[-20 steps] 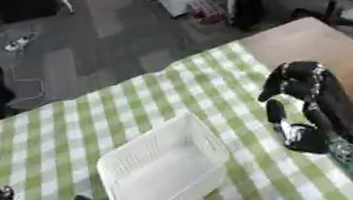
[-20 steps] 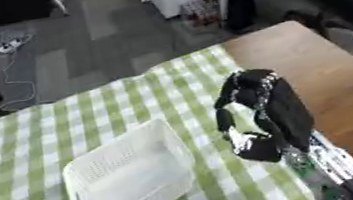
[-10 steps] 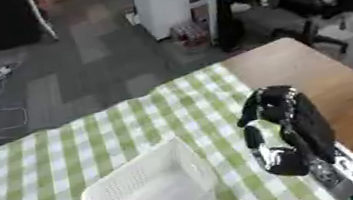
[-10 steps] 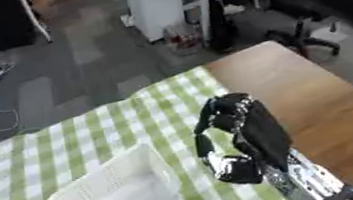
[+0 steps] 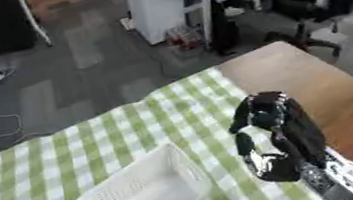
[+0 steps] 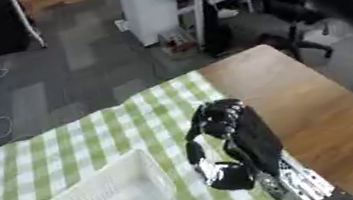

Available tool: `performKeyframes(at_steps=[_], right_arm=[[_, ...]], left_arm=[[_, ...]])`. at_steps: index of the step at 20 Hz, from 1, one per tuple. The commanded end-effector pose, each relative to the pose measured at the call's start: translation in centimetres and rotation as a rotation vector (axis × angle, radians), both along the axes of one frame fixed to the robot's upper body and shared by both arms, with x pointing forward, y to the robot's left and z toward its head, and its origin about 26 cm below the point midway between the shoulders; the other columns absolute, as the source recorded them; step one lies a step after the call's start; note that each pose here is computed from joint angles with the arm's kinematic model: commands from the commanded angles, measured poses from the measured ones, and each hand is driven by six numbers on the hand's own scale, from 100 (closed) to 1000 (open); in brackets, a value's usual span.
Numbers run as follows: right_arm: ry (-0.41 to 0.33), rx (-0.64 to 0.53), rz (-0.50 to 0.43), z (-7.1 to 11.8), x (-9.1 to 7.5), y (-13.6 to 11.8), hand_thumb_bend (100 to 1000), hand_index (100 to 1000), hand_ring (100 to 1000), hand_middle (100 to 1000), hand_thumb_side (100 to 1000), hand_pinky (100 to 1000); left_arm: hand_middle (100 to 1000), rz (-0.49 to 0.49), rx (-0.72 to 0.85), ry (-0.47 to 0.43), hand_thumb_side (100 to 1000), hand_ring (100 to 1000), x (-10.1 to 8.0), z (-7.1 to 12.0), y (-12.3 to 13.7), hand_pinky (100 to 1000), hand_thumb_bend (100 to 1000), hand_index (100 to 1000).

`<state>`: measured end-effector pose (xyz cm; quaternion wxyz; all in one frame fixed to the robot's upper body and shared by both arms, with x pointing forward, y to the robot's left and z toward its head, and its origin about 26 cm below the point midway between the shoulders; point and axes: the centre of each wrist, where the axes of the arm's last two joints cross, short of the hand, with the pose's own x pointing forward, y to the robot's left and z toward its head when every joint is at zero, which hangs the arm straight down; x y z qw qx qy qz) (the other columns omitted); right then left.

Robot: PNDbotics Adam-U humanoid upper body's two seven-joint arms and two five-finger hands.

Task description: Pick up objects on the table and place them in the box.

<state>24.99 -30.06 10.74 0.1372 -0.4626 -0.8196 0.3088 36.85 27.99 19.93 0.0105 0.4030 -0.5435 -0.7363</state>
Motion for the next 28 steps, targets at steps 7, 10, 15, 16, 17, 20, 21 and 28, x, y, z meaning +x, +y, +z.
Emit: performKeyframes(at_steps=[7, 10, 15, 16, 17, 20, 21, 28], right_arm=[[-0.046, -0.009, 0.031, 1.5, 0.5, -0.3, 100, 496, 417, 446, 979, 293], [-0.059, -0.006, 0.053, 2.0, 0.8, -0.3, 100, 496, 417, 446, 979, 294], [-0.068, -0.002, 0.081, 2.6, 1.1, -0.4, 100, 496, 417, 445, 979, 293], [-0.069, -0.002, 0.086, 2.7, 1.2, -0.4, 100, 496, 418, 445, 979, 293], [-0.069, -0.002, 0.090, 2.8, 1.2, -0.5, 100, 496, 418, 445, 979, 294], [-0.073, -0.001, 0.101, 3.1, 1.3, -0.5, 100, 495, 418, 444, 980, 294], [-0.074, 0.000, 0.103, 3.1, 1.3, -0.5, 100, 495, 418, 444, 980, 294], [-0.084, -0.005, 0.123, 3.8, 1.7, -0.5, 100, 496, 419, 444, 982, 295]], left_arm=[[100, -0.205, -0.132, -0.162, 595, 100, -0.1, 1.9, -0.9, 100, 100, 398], [100, -0.289, -0.199, -0.200, 596, 100, -0.1, 2.0, -1.3, 100, 100, 397], [100, -0.415, -0.284, -0.247, 600, 100, 0.0, 2.1, -1.9, 100, 100, 396], [100, -0.452, -0.308, -0.257, 601, 100, -0.1, 2.3, -2.2, 100, 100, 396], [100, -0.478, -0.325, -0.264, 601, 100, -0.1, 2.3, -2.3, 100, 100, 396], [100, -0.574, -0.384, -0.277, 603, 100, -0.1, 2.4, -2.9, 100, 100, 397], [100, -0.597, -0.396, -0.278, 604, 100, 0.0, 2.5, -2.9, 100, 100, 397], [100, -0.755, -0.474, -0.252, 603, 100, 0.2, 2.3, -3.8, 100, 100, 399]])
